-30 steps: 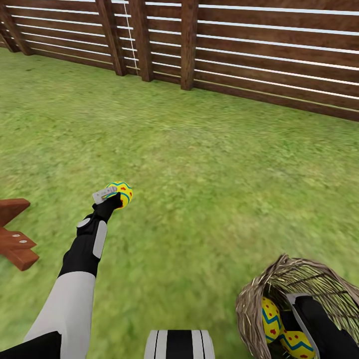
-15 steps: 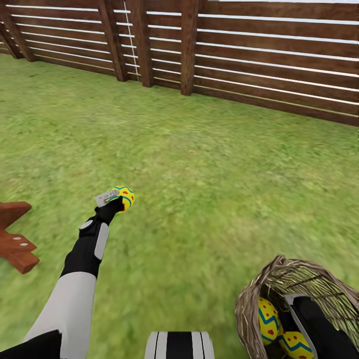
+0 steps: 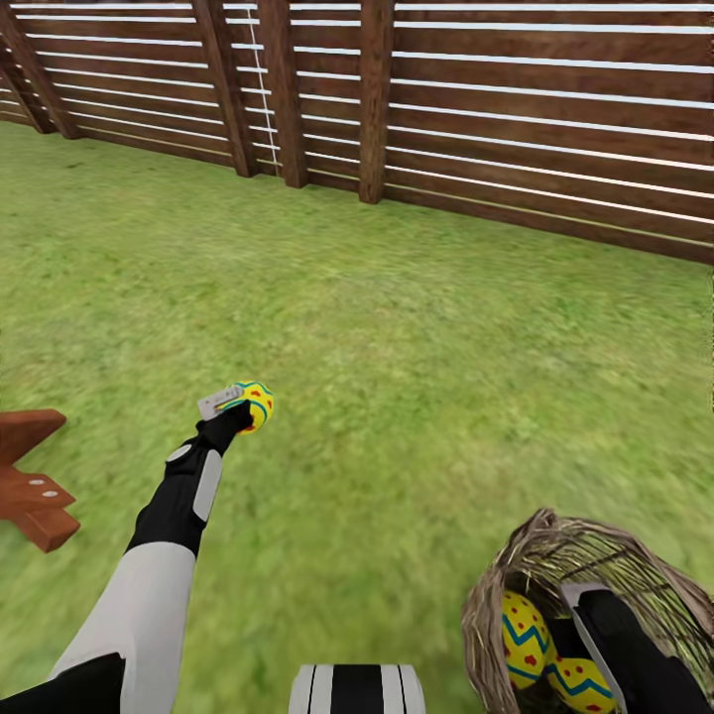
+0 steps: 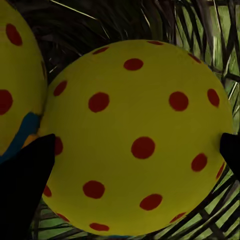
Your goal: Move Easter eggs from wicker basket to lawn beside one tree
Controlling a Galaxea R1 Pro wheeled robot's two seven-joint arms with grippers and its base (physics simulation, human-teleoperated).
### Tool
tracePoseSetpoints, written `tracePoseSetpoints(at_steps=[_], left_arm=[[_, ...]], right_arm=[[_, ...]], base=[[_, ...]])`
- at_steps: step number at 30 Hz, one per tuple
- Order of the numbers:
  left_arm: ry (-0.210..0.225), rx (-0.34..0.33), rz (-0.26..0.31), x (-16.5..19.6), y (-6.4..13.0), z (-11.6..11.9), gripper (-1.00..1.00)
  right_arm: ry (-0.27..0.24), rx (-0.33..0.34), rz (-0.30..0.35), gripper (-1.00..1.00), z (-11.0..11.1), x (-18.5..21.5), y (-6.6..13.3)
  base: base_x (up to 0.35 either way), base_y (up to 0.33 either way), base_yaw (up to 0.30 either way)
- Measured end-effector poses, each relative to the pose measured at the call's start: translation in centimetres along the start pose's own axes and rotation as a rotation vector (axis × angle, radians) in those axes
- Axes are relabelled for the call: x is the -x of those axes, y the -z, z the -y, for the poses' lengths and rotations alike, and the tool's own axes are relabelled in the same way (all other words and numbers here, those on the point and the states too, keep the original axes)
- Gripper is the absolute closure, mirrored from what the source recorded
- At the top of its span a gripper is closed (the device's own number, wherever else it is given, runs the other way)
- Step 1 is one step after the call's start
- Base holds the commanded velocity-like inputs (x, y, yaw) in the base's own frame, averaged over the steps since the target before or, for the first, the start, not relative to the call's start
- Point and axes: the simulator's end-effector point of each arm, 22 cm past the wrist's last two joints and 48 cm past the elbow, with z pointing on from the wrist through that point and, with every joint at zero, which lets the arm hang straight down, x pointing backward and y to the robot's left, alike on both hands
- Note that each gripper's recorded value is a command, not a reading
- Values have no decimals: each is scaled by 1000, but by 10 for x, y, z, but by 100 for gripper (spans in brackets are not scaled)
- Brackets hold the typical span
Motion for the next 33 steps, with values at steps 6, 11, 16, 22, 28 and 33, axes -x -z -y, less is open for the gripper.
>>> tracePoseSetpoints(at_steps=[6, 11, 16, 22, 28, 33], left_arm=[[4, -9, 3, 7, 6, 8, 100], [10, -20, 9, 14, 11, 16, 100], [13, -25, 4, 15, 16, 21, 100], [17, -35, -3, 16, 21, 27, 100], [21, -50, 16, 30, 29, 37, 100], [15, -56, 179, 69, 40, 37, 100]], right_arm=[[-8, 9, -16, 100, -3, -9, 1], [-10, 3, 7, 100, 1, -2, 8], [-13, 0, 26, 100, 3, 3, 15], [-17, -2, 52, 100, 6, 11, 25], [-23, -3, 74, 100, 8, 17, 34], [-29, -1, 95, 100, 9, 22, 42]], base=[[0, 0, 0], [0, 0, 0], [0, 0, 0], [0, 0, 0], [0, 0, 0], [0, 0, 0]])
